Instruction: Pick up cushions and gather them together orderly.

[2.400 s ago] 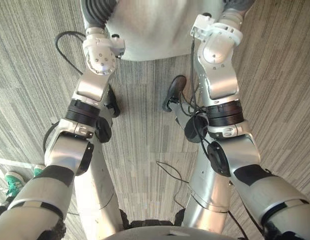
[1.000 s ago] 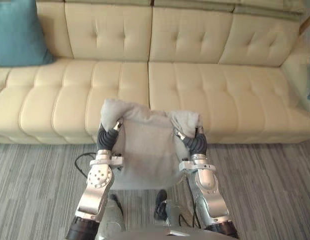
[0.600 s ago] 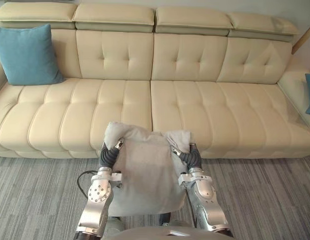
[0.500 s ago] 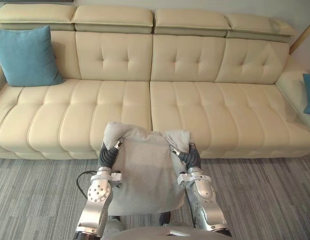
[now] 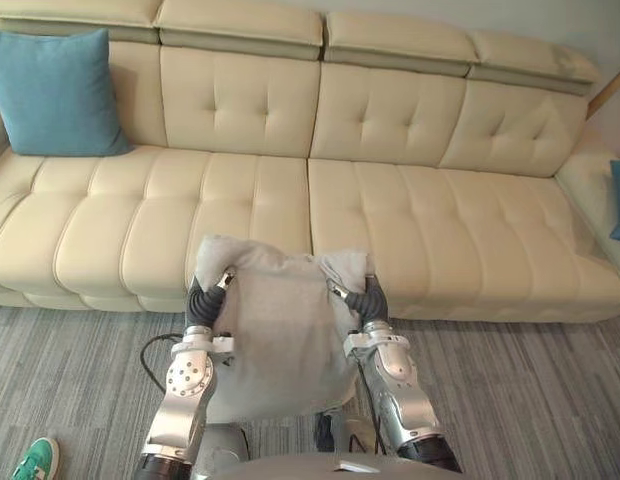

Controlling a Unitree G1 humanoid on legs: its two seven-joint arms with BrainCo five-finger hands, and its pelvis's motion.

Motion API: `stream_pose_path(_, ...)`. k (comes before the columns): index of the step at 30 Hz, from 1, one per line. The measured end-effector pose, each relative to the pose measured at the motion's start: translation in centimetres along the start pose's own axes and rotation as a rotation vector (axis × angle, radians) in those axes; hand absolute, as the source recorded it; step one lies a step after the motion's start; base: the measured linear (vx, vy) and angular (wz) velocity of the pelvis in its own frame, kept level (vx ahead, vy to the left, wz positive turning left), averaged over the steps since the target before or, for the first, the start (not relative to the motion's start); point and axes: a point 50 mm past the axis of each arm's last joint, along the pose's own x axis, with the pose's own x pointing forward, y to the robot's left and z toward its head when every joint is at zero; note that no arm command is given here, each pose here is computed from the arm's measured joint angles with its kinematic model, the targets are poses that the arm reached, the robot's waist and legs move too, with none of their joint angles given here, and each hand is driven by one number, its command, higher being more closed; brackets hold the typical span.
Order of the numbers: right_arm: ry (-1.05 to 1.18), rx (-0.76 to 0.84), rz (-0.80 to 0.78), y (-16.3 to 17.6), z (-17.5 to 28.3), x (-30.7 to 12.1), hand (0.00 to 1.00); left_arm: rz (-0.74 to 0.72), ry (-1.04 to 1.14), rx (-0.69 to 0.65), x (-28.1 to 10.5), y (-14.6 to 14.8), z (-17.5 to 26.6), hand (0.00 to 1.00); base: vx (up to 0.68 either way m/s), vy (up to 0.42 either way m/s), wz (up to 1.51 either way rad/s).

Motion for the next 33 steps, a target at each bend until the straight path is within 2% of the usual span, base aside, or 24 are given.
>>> stream_pose_path(4,-0.022,-0.016,-0.008,-0.6,0.6,0.2,1.0,-0.029,-0.021,-0.001,0.5,-0.8,0.4,1.0,0.35,-0.241,0.59)
stream_pose_path(8,-0.076,-0.081,0.008,-1.6,2.1,-0.1,1.0,-0.034,0.005,-0.123,0.1,-2.5,0.0,1.0,0.57,-0.255,-0.05)
stream_pose_path(14,-0.141,-0.115,-0.062,-3.7,3.8,-1.9,1.0,-0.109,0.004,-0.186,-0.1,-4.7,0.3,1.0,0.57,-0.137,-0.03)
stream_pose_path(21,-0.122,-0.109,-0.062,-3.7,3.3,-2.3,1.0,-0.118,-0.021,-0.183,-0.8,-4.5,0.9,1.0,0.32,0.218,0.09)
stream_pose_path(24,-0.066,-0.012,-0.093,-2.4,1.7,-2.5,1.0,-0.099,-0.022,-0.137,-0.5,-3.3,0.7,1.0,0.19,0.202,0.0)
stream_pose_path(28,-0.024,-0.014,-0.049,-1.7,0.7,-1.7,1.0,-0.063,0.005,-0.112,-0.9,-2.2,0.0,1.0,0.06,0.106,-0.47)
stream_pose_path(33,0.023,-0.03,-0.041,-1.9,-0.4,-1.3,1.0,-0.064,0.045,-0.099,-1.0,-2.2,-1.0,1.0,-0.09,0.002,-0.35)
